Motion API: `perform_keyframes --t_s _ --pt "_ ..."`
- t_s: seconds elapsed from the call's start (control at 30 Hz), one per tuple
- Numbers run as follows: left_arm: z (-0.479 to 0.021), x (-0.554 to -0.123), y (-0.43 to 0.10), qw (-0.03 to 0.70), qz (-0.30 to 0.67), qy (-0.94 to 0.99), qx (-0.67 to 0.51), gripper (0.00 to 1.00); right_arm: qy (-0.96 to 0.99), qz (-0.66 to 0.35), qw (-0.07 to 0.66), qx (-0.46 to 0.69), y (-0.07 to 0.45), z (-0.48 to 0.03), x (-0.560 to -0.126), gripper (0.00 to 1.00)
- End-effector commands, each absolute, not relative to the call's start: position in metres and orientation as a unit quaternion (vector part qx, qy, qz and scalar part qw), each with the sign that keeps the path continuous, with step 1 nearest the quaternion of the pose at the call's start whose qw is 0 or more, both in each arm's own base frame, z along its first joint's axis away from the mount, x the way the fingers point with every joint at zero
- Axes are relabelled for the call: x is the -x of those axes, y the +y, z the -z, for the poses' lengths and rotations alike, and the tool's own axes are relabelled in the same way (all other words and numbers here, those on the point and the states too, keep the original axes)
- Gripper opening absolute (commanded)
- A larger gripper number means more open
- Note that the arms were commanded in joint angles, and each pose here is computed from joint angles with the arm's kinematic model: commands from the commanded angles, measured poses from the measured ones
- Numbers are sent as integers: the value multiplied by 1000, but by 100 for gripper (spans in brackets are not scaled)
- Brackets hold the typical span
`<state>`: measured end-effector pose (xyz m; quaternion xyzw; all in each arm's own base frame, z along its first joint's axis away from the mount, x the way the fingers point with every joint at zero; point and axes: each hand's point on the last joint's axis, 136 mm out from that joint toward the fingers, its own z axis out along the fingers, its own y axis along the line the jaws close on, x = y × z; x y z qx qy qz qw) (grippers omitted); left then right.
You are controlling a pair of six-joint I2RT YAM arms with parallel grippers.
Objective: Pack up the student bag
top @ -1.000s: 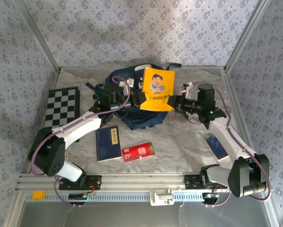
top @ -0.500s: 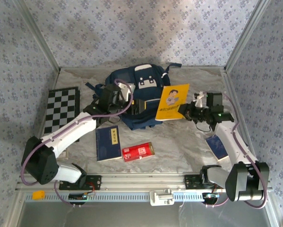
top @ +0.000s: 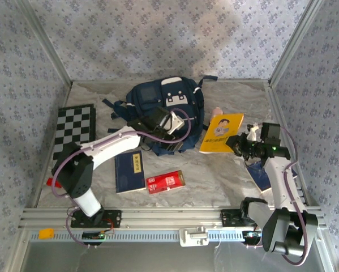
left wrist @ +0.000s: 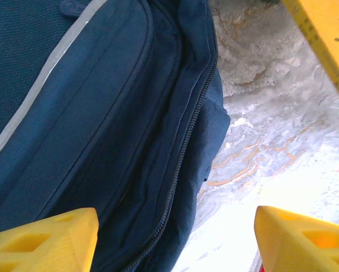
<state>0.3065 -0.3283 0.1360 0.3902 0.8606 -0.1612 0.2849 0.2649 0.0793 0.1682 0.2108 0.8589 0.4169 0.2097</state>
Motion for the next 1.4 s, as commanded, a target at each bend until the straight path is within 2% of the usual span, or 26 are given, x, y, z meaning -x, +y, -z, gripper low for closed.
perform_keyframes --t_s 0.0,0.3,0.6,1.03,1.37 --pt "-136 -322 -334 293 131 851 -416 68 851 -436 225 -184 83 -181 -264 0" --pt "-117 -336 -359 254 150 855 -426 52 849 -439 226 -187 81 -183 -264 0" --pt "-110 -354 -352 236 158 873 -397 38 846 -440 229 -195 77 -182 -264 0" --pt "-87 -342 -366 202 169 873 -411 31 843 -444 231 -198 75 -184 -265 0" --pt "-66 -352 -357 191 144 882 -407 19 838 -450 232 -202 75 -185 -266 0"
